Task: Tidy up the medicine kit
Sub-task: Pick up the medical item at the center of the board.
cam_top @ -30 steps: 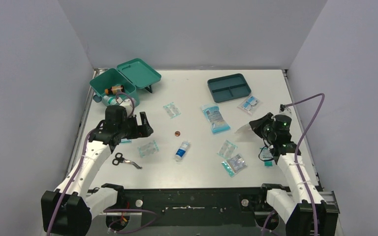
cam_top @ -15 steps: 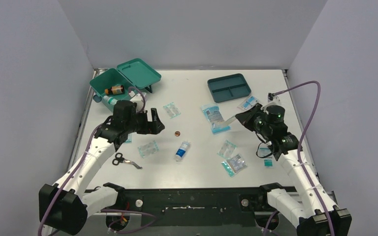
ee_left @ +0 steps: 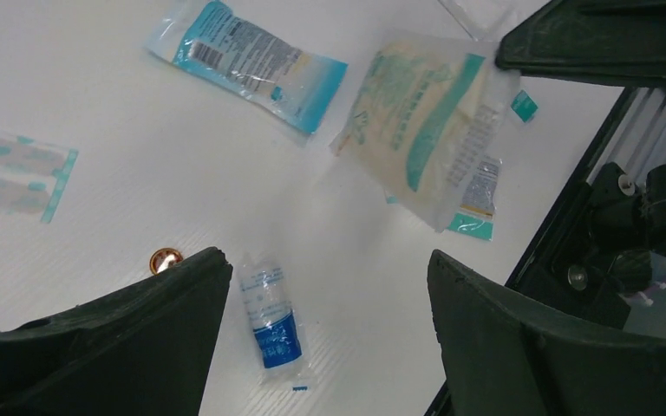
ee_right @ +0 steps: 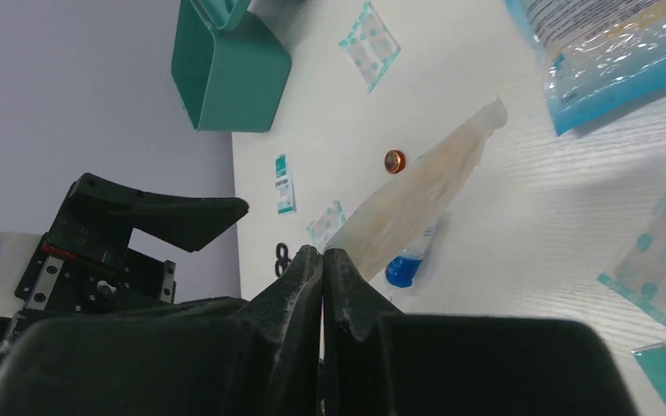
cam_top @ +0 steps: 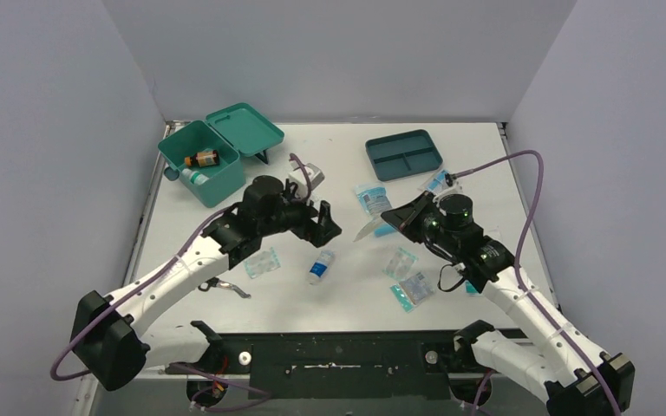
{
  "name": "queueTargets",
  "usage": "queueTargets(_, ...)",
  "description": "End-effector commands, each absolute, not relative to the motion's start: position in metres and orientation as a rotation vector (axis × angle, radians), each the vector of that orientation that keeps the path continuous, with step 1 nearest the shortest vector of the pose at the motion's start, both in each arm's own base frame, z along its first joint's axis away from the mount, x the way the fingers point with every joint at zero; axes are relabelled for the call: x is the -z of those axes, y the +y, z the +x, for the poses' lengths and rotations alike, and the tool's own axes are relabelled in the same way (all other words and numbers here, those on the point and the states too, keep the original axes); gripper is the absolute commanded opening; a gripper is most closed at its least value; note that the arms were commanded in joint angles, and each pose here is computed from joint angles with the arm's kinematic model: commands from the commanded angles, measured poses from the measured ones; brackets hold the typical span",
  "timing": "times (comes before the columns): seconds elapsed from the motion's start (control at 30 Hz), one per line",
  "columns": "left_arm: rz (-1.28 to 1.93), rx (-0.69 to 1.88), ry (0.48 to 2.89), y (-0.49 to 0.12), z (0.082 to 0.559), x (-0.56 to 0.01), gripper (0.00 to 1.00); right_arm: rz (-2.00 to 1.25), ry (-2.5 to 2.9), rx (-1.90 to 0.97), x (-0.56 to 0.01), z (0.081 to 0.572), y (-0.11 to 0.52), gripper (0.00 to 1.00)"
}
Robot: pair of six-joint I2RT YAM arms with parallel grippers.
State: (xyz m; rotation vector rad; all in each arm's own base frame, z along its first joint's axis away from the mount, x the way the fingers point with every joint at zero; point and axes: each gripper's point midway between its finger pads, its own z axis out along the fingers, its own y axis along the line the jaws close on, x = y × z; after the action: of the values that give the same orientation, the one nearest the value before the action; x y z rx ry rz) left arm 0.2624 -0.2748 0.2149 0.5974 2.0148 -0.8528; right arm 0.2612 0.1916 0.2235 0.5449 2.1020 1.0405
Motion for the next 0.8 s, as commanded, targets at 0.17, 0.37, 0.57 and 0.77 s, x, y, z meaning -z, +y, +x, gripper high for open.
queueTargets(0.17,0.827,0.776,1.792,-0.334,0.261,-0.242,0.81,0.585,1.985,-1.167,-0.262,0.261,0.223,0.00)
queueTargets(0.37,0.884,0.736,1.797,-0.348,0.257,-0.231,0.82,0.586,1.990,-1.169,-0.260,0.258,0.228,0.00)
queueTargets(0.57,0.885,0.664,1.818,-0.350,0.264,-0.222,0.66,0.591,1.976,-1.165,-0.263,0.258,0.226,0.00)
queueTargets(0.77,0.893,0.668,1.799,-0.353,0.265,-0.225,0.27,0.592,1.983,-1.153,-0.261,0.258,0.226,0.00)
